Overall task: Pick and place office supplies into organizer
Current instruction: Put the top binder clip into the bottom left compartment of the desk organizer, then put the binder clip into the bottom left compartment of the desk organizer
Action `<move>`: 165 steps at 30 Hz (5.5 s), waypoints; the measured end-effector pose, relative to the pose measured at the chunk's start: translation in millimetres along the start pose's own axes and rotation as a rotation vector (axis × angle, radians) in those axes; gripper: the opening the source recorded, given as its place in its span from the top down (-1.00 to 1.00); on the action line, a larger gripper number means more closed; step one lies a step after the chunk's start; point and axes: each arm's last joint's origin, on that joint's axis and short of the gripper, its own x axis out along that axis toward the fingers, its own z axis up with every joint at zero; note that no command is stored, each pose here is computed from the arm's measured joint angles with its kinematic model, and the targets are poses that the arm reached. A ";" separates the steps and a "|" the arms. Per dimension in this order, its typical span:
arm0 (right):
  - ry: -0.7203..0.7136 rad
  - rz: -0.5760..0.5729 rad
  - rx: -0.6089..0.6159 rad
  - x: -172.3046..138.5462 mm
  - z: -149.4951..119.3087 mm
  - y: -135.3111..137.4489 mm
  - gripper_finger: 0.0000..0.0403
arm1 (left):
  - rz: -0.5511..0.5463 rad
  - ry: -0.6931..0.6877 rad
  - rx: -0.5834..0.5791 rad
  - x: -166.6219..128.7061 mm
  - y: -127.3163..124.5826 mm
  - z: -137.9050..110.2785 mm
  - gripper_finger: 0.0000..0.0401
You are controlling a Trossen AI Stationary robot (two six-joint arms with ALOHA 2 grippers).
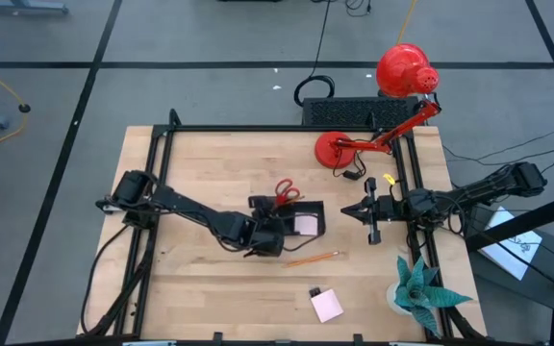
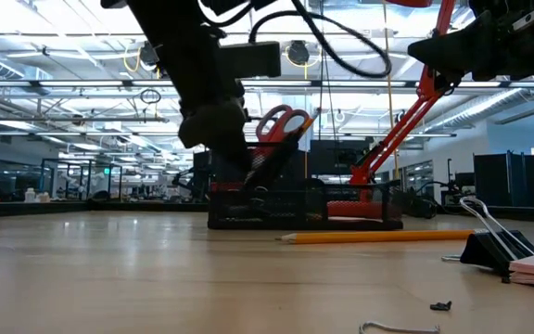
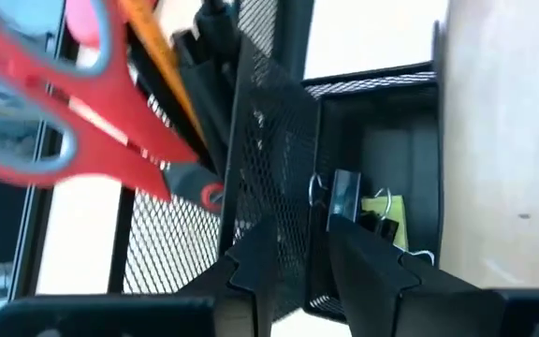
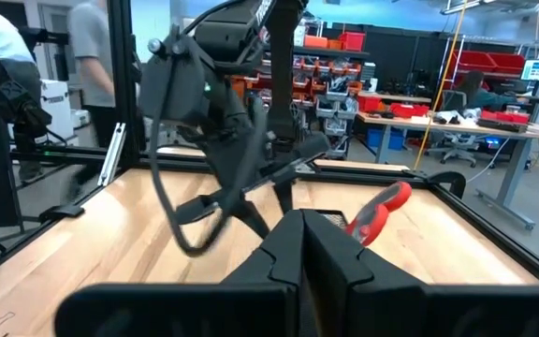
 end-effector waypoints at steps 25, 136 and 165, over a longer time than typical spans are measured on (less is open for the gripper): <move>0.004 0.000 -0.001 0.1 -0.4 0.0 0.98 | 0.136 -0.167 0.056 -60.8 -6.9 2.3 0.47; -0.019 0.002 0.068 2.8 0.6 0.5 0.98 | -0.372 -1.318 -0.163 -45.2 76.5 -142.0 0.47; -0.251 0.087 0.004 -1.5 22.9 1.4 0.98 | -0.296 -1.207 -0.068 -81.7 90.8 -208.0 0.97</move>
